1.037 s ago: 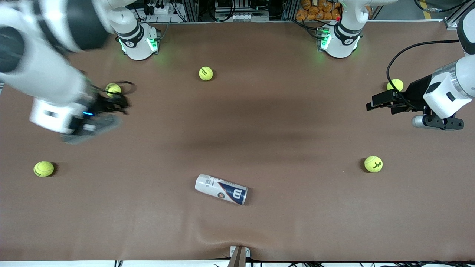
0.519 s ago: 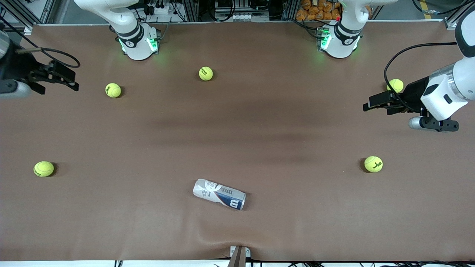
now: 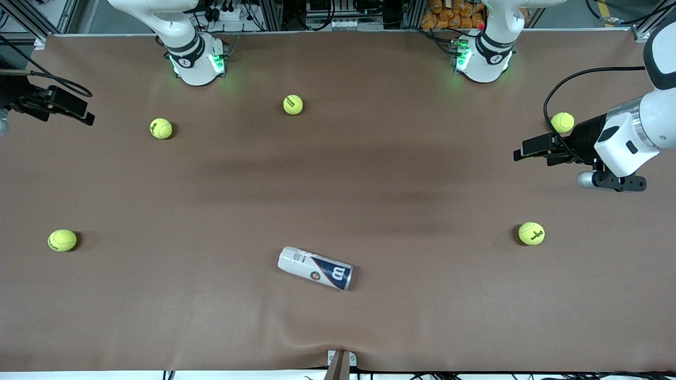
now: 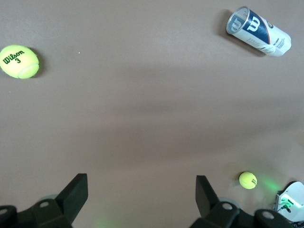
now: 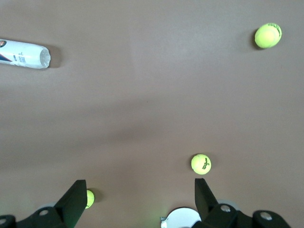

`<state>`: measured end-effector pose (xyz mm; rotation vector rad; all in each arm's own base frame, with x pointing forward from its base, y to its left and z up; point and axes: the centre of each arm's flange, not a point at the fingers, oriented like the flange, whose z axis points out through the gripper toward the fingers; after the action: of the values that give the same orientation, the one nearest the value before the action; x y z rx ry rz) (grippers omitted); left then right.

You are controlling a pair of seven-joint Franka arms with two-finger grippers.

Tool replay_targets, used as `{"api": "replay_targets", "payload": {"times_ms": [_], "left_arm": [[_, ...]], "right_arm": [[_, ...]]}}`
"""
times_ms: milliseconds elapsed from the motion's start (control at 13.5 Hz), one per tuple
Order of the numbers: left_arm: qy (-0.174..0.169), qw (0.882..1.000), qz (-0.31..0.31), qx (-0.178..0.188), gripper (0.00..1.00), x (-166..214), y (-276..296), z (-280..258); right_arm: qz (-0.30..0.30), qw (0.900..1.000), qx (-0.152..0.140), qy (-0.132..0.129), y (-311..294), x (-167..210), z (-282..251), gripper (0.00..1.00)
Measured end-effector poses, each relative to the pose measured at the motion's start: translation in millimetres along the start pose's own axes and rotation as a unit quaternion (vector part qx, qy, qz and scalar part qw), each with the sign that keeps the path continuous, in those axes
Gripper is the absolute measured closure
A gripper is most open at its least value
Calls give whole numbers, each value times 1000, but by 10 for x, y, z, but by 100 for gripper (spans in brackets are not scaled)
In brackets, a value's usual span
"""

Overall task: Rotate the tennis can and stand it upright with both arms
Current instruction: 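Withdraw the right gripper while the left gripper moves toward the can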

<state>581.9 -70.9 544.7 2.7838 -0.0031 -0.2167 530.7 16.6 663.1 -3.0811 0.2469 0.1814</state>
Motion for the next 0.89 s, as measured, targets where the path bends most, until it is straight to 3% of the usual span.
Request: {"api": "replay_targets", "payload": {"times_ms": [222, 593, 889], "left_arm": [[-5, 1000, -2, -6, 0, 29, -7, 48], [-45, 993, -8, -112, 0, 334, -28, 551], [-55, 986, -8, -155, 0, 537, 5, 761]], "right_arm": [[8, 1000, -28, 8, 83, -101, -103, 0], [23, 999, -27, 10, 242, -147, -169, 0], [-9, 1000, -19, 14, 446, -71, -159, 0]]}}
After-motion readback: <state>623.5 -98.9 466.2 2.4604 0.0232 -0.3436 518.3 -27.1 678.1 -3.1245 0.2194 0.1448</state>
